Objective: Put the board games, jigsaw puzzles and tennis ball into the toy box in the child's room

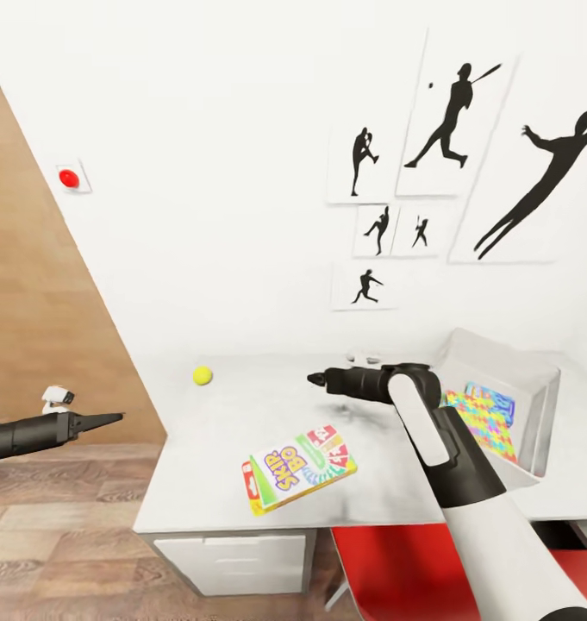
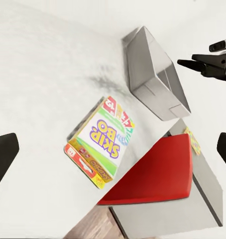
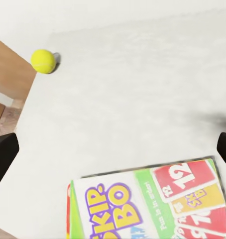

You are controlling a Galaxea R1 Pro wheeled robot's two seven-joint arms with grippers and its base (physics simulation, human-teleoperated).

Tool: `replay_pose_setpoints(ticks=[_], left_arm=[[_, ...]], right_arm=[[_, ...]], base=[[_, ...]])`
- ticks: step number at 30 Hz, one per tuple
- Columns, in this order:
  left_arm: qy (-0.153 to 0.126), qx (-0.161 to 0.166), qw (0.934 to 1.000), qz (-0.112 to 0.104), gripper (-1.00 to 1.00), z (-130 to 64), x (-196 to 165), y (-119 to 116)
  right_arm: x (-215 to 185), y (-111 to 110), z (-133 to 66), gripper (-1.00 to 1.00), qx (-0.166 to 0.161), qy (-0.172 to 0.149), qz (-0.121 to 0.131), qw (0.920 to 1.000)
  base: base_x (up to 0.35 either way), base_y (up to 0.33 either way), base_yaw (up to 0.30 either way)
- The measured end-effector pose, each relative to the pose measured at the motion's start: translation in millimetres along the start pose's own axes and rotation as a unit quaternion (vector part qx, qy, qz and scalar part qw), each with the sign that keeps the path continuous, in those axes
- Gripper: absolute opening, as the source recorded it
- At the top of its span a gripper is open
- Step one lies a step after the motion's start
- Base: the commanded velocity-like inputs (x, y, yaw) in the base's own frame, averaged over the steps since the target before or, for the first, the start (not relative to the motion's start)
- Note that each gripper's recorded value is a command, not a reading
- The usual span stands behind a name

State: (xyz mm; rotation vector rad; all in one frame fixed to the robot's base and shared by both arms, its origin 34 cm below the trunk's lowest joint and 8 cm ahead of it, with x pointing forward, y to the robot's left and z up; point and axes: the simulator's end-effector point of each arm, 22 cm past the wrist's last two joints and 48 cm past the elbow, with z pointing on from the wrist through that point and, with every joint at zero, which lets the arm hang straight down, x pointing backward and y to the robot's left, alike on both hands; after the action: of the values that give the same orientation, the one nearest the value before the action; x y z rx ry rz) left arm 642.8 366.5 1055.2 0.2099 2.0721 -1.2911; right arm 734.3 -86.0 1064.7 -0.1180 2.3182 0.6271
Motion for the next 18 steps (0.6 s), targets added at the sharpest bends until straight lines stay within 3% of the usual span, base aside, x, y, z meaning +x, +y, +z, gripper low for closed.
replay_pose_setpoints(ticks=[11,18], left_arm=[[0.004,-0.002,1.0,-0.006,1.0,2.7,4.6,6.5],[0.006,-0.002,0.9999,-0.011,1.0,5.0,7.6,10.3]], right_arm=[[27.7,-23.5,19.6,1.0,0.028,0.038,0.014,0.9988],[37.1,-43.8,23.7,1.0,0.047,0.05,0.021,0.9974]], base=[[0.003,0.002,0.101],[0.0,0.0,-0.048]])
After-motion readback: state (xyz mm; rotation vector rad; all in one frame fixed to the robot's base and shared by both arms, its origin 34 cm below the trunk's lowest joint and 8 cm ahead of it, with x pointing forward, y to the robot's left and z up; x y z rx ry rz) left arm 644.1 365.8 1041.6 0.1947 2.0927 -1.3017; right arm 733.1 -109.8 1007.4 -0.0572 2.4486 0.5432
